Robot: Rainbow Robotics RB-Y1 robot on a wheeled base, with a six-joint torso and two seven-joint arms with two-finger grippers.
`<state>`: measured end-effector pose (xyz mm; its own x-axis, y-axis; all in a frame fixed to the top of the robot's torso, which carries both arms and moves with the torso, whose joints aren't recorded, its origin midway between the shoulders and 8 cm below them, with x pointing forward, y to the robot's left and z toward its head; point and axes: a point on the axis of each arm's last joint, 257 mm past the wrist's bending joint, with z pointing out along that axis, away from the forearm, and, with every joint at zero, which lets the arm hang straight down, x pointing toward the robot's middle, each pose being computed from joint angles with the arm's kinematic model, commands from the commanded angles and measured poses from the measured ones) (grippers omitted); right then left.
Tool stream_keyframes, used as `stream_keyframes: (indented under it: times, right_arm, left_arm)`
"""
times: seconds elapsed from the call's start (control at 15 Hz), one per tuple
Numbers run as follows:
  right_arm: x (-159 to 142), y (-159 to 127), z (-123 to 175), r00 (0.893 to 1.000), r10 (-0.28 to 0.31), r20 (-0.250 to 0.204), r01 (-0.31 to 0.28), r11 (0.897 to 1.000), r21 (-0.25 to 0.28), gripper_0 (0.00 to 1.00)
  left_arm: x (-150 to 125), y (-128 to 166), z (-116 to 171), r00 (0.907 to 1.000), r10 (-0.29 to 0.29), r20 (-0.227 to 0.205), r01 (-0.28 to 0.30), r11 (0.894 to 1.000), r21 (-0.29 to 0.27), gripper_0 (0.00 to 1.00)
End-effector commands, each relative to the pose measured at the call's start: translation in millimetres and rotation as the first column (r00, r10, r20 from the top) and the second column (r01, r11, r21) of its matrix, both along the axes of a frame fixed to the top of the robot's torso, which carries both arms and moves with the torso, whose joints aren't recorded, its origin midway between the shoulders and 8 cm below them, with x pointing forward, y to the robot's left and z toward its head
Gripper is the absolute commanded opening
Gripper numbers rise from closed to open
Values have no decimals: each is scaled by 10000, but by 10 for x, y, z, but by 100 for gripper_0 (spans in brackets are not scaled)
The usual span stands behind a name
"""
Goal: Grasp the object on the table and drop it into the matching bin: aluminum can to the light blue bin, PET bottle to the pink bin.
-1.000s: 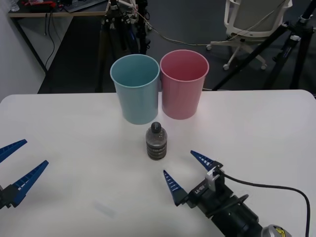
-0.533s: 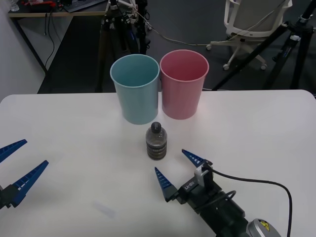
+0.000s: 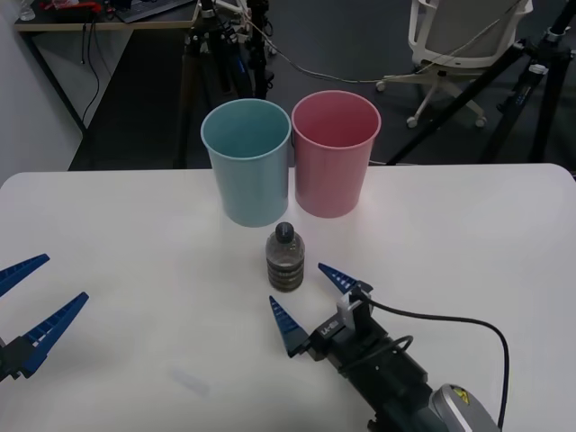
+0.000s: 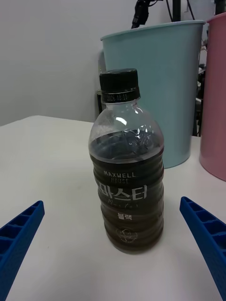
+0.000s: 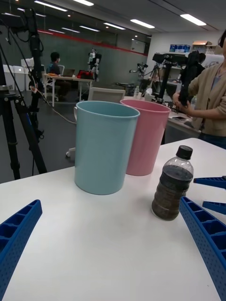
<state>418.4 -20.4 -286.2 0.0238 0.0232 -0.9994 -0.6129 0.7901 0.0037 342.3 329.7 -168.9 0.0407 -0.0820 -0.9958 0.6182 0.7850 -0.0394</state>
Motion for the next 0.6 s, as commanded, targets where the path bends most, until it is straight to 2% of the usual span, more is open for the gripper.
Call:
stream_keyframes:
  times: [0.07,0.33,0.6]
  right_arm:
    - [105,80,30,9999,-53,110,52,10000,47,100]
    - [249,145,13,9997,-212,76,211,9997,142,100]
    - [382,148,-27,9996,-212,161,214,9997,-150,100]
  left_arm:
    - [0,0,0,10000,0,0,0,10000,0,100]
    - [0,0,0,10000,0,0,0,10000,0,100]
    - [0,0,0,10000,0,0,0,10000,0,100]
